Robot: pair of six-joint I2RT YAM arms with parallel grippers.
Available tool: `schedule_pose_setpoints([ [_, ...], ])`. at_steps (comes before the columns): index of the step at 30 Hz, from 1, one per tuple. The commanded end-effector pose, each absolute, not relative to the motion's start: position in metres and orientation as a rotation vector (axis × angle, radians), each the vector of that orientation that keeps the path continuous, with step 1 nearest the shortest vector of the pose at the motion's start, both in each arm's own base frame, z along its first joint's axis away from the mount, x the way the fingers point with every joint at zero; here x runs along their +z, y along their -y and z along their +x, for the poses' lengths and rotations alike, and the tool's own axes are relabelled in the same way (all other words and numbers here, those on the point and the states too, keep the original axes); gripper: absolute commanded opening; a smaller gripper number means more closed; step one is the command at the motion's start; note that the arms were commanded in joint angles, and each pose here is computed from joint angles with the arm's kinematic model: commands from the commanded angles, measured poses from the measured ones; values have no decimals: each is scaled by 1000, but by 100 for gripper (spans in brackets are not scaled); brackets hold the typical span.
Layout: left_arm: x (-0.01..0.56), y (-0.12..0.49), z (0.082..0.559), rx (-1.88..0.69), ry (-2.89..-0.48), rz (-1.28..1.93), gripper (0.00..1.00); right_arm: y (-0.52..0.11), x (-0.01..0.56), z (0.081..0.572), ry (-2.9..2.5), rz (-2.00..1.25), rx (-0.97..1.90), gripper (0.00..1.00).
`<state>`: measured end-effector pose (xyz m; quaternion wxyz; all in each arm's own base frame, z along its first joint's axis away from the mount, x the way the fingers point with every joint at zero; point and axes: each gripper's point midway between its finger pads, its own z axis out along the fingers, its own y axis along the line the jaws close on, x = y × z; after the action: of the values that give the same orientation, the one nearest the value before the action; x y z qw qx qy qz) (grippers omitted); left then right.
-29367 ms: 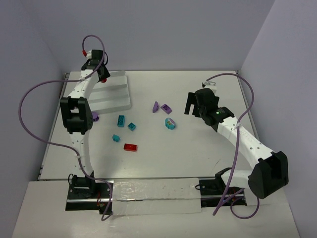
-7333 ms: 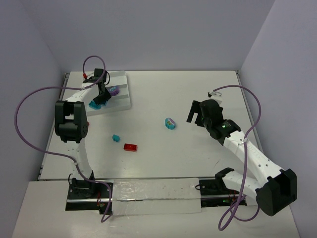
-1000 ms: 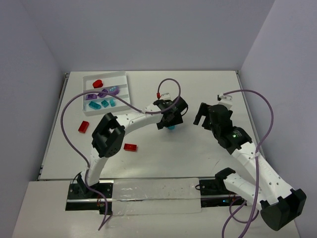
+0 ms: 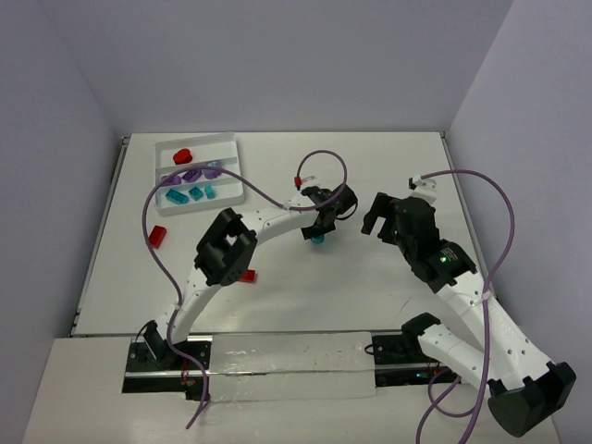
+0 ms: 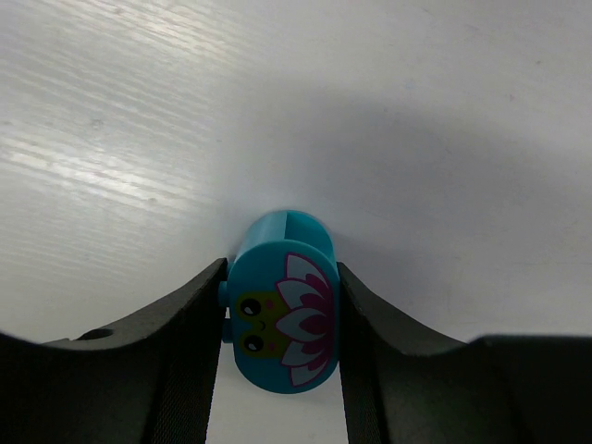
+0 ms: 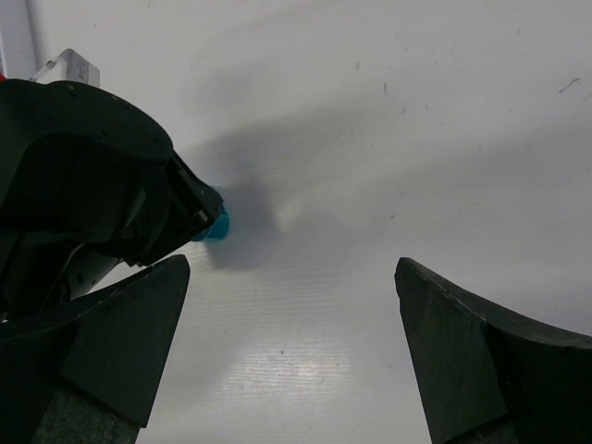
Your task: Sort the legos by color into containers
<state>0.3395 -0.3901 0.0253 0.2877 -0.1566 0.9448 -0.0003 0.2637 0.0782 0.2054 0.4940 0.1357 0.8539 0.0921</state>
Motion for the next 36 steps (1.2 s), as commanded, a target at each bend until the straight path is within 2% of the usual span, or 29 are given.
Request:
schedule_pose_setpoints([
  [1, 96, 336, 354, 56, -2414, -410, 0, -79, 222, 269, -2010, 358, 254, 100],
  [7, 148, 251, 385, 81, -2331, -464, 0, -82, 221, 271, -2001, 356, 276, 100],
  [15, 161, 152, 439, 147, -2284, -643, 0, -83, 218, 272, -2013, 344, 274, 100],
  [25, 130, 125, 494, 141, -2329, -714, 1, -83, 217, 271, -2018, 351, 271, 100],
  [34, 106, 125, 509, 136, -2358, -699, 6, -85, 214, 276, -2032, 340, 262, 100],
  [36, 99, 124, 508, 149, -2369, -696, 11, -85, 214, 276, -2034, 340, 261, 100],
])
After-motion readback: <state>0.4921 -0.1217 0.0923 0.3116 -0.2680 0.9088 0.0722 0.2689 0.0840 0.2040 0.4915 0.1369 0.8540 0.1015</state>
